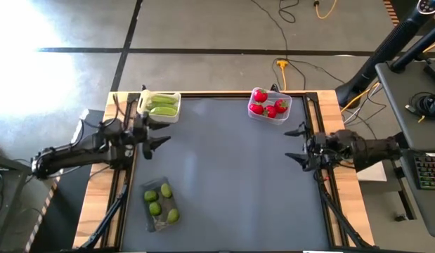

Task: Sort produce into baskets
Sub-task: Return to Home Position

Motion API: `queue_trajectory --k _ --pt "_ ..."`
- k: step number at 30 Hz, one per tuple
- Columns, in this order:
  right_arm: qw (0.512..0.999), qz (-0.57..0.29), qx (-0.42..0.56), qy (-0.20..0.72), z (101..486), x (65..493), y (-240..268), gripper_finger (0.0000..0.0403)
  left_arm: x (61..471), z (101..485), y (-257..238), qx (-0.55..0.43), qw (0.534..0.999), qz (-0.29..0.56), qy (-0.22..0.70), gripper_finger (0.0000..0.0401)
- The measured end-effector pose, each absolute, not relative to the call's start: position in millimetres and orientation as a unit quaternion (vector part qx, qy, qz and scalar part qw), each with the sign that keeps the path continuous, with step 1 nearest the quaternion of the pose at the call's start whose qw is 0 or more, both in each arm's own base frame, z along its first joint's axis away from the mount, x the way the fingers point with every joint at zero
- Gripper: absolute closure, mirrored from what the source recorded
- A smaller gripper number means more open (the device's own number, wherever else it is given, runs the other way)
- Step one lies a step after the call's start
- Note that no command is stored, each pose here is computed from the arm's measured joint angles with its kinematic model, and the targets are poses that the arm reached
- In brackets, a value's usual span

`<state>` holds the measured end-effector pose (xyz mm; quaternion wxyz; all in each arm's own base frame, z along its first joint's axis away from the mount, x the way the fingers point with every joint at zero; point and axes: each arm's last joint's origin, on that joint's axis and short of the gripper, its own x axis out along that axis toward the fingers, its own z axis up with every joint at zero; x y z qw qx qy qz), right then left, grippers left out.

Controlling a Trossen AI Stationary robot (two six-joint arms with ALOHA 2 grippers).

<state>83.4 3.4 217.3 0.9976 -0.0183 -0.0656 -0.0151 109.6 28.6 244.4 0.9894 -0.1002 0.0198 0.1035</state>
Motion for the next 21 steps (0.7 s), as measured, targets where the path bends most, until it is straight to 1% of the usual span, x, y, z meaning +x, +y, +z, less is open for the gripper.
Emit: queue_trajectory --k 5,9,13,18,21 --pt "0.997 -0.001 -0.02 -0.072 218 84 4 0.0039 93 222 22 -0.094 0.991 0.094 -0.018 0.0126" --pt "0.998 0.001 -0.017 -0.063 207 87 5 0.0039 84 211 20 -0.088 0.991 0.094 -0.046 0.0126" --pt "0.996 0.014 -0.004 -0.092 186 96 6 0.0039 86 198 20 -0.091 0.991 0.094 -0.024 0.0126" --pt "0.998 0.015 -0.005 -0.056 179 100 7 0.0039 92 173 21 -0.12 0.989 0.087 0.002 0.0126" --pt "0.999 0.015 -0.004 -0.041 176 102 7 0.0039 96 168 22 -0.141 0.986 0.088 -0.019 0.0126"
